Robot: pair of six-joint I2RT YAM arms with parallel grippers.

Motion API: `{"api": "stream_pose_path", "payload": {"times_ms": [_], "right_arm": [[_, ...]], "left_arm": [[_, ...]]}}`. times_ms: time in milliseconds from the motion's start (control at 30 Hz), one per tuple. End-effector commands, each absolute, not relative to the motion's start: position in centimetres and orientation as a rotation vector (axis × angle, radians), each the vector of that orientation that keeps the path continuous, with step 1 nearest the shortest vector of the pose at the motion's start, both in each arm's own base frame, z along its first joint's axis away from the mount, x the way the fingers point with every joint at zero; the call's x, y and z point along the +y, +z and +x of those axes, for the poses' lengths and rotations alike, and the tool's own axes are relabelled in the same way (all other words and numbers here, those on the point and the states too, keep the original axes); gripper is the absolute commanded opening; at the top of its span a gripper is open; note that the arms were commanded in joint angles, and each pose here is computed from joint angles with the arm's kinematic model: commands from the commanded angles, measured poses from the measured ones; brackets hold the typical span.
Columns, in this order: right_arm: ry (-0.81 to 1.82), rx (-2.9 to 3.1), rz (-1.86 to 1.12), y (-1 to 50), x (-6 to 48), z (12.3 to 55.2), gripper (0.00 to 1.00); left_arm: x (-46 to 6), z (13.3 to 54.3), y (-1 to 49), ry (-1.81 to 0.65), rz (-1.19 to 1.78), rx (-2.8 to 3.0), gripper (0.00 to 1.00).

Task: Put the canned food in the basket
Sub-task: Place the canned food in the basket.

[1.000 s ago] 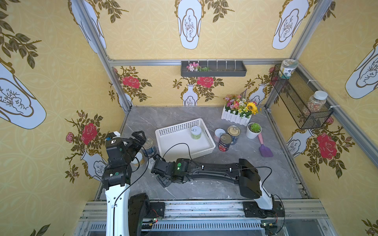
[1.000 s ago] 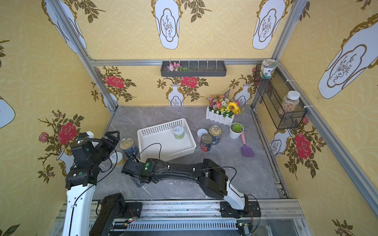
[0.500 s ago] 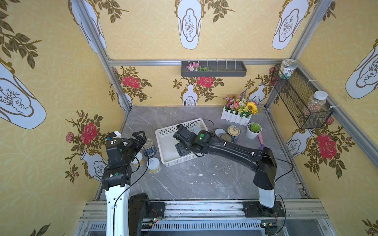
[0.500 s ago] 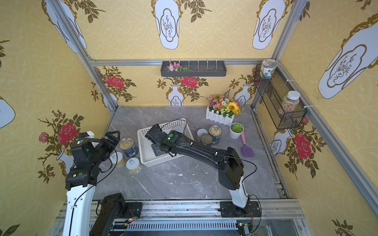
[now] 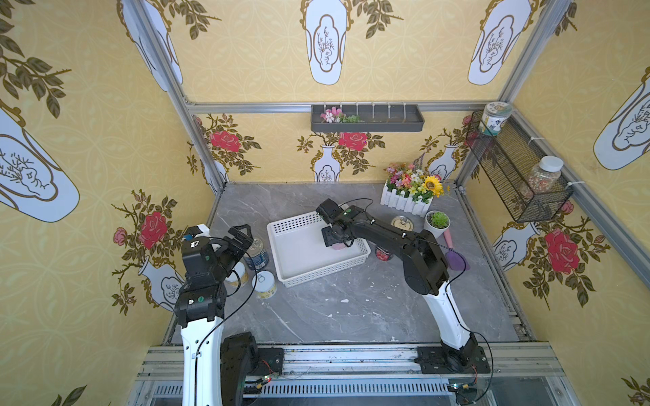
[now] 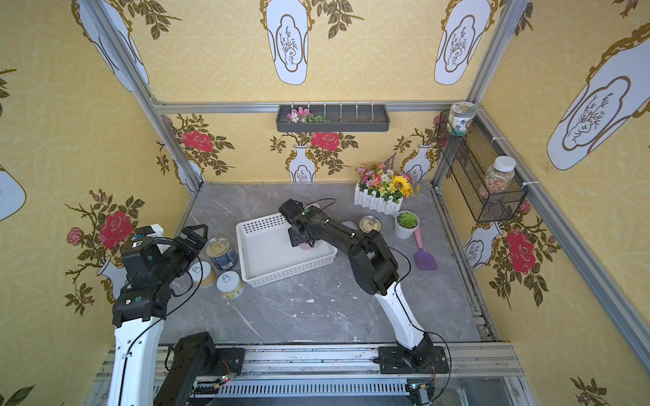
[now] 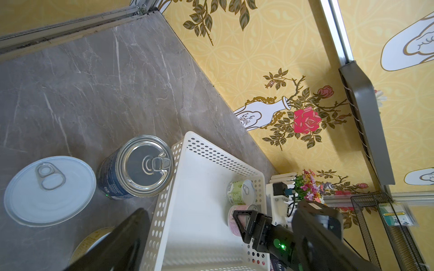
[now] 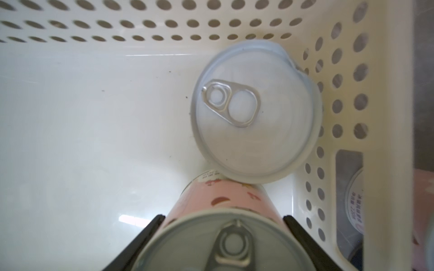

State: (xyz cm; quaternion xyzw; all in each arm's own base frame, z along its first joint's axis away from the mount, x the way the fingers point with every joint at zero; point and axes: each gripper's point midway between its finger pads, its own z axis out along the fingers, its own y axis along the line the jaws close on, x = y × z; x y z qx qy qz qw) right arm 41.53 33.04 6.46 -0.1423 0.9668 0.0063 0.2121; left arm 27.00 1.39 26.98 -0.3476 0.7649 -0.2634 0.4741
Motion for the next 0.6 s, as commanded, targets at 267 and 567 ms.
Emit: {"api": "stream_pose_path", "payload": {"times_ms": [267, 567], "right_arm": [[-0.096, 2.629, -0.339, 5.3, 31.6, 44.7, 0.47], [-0.152, 2.611, -0.344, 4.8, 31.0, 45.4, 0.67]], "left_arm": [[1.0, 27.1, 27.7, -0.663, -0.809, 1.86, 1.0], [1.0, 27.2, 27.6, -0.667, -0.808, 1.863, 1.0]]}}
